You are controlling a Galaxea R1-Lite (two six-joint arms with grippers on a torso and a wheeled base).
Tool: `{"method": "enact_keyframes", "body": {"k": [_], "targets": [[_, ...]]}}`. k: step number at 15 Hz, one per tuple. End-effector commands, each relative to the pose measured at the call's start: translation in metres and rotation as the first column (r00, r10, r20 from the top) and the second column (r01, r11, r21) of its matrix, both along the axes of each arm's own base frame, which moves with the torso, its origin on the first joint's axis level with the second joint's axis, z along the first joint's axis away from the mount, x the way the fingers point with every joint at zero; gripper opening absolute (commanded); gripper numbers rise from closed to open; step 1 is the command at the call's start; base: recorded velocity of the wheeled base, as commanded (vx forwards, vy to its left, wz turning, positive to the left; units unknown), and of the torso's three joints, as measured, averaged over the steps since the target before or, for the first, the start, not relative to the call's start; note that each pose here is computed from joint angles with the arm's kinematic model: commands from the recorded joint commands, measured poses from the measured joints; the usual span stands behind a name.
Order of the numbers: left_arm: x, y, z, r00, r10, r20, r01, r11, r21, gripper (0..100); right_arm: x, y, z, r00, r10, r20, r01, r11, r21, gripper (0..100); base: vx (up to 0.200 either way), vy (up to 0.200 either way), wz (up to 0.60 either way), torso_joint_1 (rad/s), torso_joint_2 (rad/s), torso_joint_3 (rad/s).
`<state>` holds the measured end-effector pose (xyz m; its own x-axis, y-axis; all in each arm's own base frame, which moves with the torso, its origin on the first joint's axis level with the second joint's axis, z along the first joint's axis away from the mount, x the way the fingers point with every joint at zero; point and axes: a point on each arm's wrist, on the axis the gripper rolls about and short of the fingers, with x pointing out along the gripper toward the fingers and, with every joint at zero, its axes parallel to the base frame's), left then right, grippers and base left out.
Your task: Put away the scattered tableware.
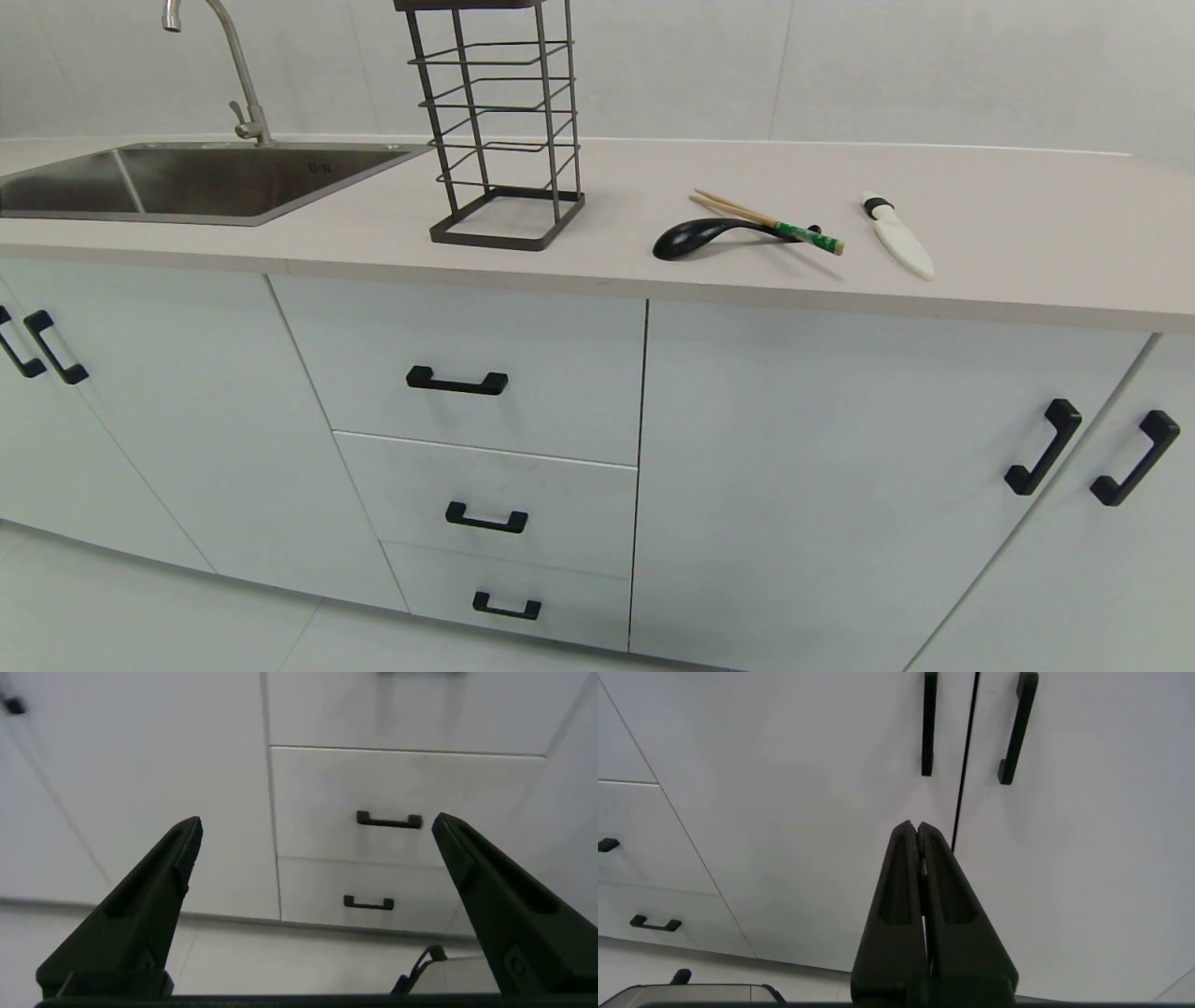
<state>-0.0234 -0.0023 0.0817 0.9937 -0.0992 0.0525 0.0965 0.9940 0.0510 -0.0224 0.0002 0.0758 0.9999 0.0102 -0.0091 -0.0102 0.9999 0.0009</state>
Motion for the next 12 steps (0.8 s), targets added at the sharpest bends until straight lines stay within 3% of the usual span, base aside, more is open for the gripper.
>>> {"method": "enact_keyframes", "body": {"k": [1, 2, 4, 5, 7, 8, 9, 11, 12], "targets": [[-0.014, -0.001, 0.06, 0.968, -0.024, 0.249, 0.016, 0.999, 0.032, 100, 0.0, 0.0, 0.0, 1.0, 0.001, -0.002, -0.001, 1.0, 0.001, 0, 0.0, 0.0, 0.0, 0.0, 0.0, 0.0], [-0.014, -0.001, 0.082, 0.966, -0.034, 0.255, 0.025, 0.999, 0.041, 100, 0.0, 0.0, 0.0, 1.0, 0.001, -0.002, -0.001, 1.0, 0.001, 0, 0.0, 0.0, 0.0, 0.0, 0.0, 0.0], [-0.005, -0.001, 0.088, 0.977, -0.062, 0.203, 0.054, 0.998, 0.043, 100, 0.0, 0.0, 0.0, 1.0, 0.001, -0.002, -0.001, 1.0, 0.001, 0, 0.0, 0.0, 0.0, 0.0, 0.0, 0.0], [0.01, -0.003, 0.081, 0.991, -0.108, 0.081, 0.104, 0.993, 0.054, 100, 0.0, 0.0, 0.0, 1.0, 0.001, -0.002, -0.001, 1.0, 0.001, 0, 0.0, 0.0, 0.0, 0.0, 0.0, 0.0], [0.027, -0.003, 0.066, 0.986, -0.152, -0.067, 0.159, 0.98, 0.122, 100, 0.0, 0.0, 0.0, 1.0, 0.001, -0.002, -0.001, 1.0, -0.001, 0, 0.0, 0.0, 0.0, 0.0, 0.0, 0.0], [0.041, -0.005, 0.049, 0.951, -0.235, -0.201, 0.276, 0.937, 0.212, 100, 0.0, 0.0, 0.0, 1.0, 0.001, -0.002, -0.001, 1.0, 0.001, 0, 0.0, 0.0, 0.0, 0.0, 0.0, 0.0], [0.049, -0.007, 0.043, 0.908, -0.322, -0.27, 0.39, 0.885, 0.256, 100, 0.0, 0.0, 0.0, 1.0, 0.001, -0.002, -0.001, 1.0, 0.001, 0, 0.0, 0.0, 0.0, 0.0, 0.0, 0.0], [0.068, -0.013, 0.042, 0.827, -0.424, -0.37, 0.552, 0.741, 0.383, 100, 0.0, 0.0, 0.0, 1.0, -0.001, -0.002, 0.001, 1.0, 0.001, 0, 0.0, 0.0, 0.0, 0.0, 0.0, 0.0], [0.076, -0.017, 0.045, 0.789, -0.473, -0.393, 0.613, 0.653, 0.444, 100, 0.0, 0.0, 0.0, 1.0, -0.001, -0.002, 0.001, 1.0, 0.001, 0, 0.0, 0.0, 0.0, 0.0, 0.0, 0.0]]}}
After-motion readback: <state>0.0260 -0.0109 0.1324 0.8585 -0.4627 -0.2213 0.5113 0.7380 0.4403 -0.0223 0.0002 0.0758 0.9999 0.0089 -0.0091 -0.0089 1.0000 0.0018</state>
